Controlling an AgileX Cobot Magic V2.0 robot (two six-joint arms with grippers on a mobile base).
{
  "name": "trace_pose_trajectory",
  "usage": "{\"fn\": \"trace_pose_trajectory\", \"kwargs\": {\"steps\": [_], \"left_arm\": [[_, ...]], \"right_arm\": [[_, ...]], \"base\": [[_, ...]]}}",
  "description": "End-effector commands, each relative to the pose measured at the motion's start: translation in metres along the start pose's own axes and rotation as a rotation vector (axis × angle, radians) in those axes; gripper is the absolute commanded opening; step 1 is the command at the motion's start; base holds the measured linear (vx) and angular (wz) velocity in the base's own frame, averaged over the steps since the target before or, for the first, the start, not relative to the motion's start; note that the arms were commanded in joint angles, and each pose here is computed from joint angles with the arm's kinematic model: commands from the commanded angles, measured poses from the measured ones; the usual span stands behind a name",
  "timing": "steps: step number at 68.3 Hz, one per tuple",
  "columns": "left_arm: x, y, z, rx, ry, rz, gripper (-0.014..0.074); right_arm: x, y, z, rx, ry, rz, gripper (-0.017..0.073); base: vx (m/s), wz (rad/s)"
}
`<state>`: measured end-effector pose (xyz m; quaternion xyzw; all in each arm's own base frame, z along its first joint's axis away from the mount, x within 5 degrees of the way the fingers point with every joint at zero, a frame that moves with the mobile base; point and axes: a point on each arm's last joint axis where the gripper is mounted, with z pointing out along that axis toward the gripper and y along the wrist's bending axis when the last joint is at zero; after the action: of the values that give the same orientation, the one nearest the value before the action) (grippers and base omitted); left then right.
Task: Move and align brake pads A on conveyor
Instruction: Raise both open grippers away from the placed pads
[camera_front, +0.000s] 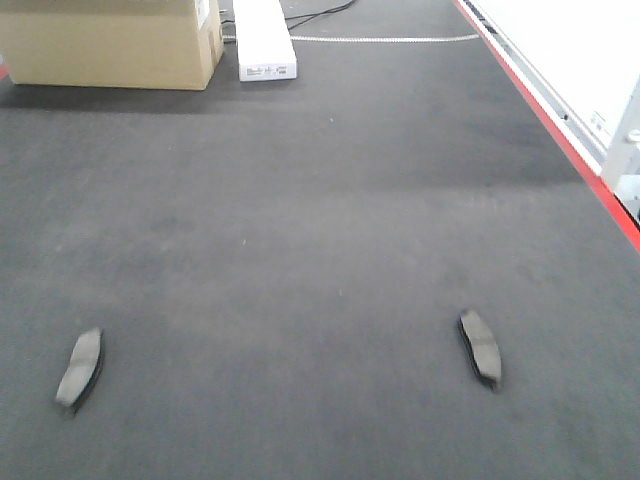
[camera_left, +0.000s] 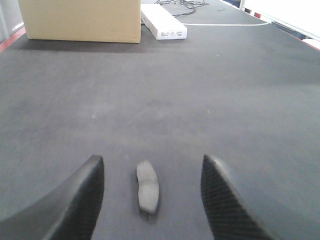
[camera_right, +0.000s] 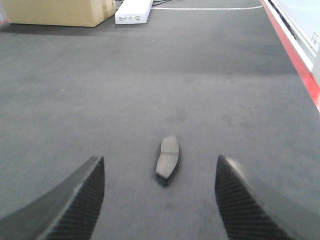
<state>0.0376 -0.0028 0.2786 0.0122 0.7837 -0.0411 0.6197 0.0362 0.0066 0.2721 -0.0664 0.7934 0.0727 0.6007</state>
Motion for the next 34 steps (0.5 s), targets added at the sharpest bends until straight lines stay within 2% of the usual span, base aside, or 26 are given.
{"fn": "trace_pose_trajectory", "kwargs": {"steps": [1, 34], "left_arm": [[-0.0137, -0.0012, -0.0022, 0.013, -0.089, -0.008, 0.0422], [-0.0137, -0.0012, -0.002, 0.013, -0.088, -0.008, 0.0422]], "right_arm": [[-0.0131, 0.0004, -0.002, -0.001, -0.081, -0.015, 0.0466], [-0.0131, 0.0004, -0.002, -0.001, -0.081, -0.015, 0.0466]], "base": [[-0.29, 0.0], [-0.38, 0.0]]}}
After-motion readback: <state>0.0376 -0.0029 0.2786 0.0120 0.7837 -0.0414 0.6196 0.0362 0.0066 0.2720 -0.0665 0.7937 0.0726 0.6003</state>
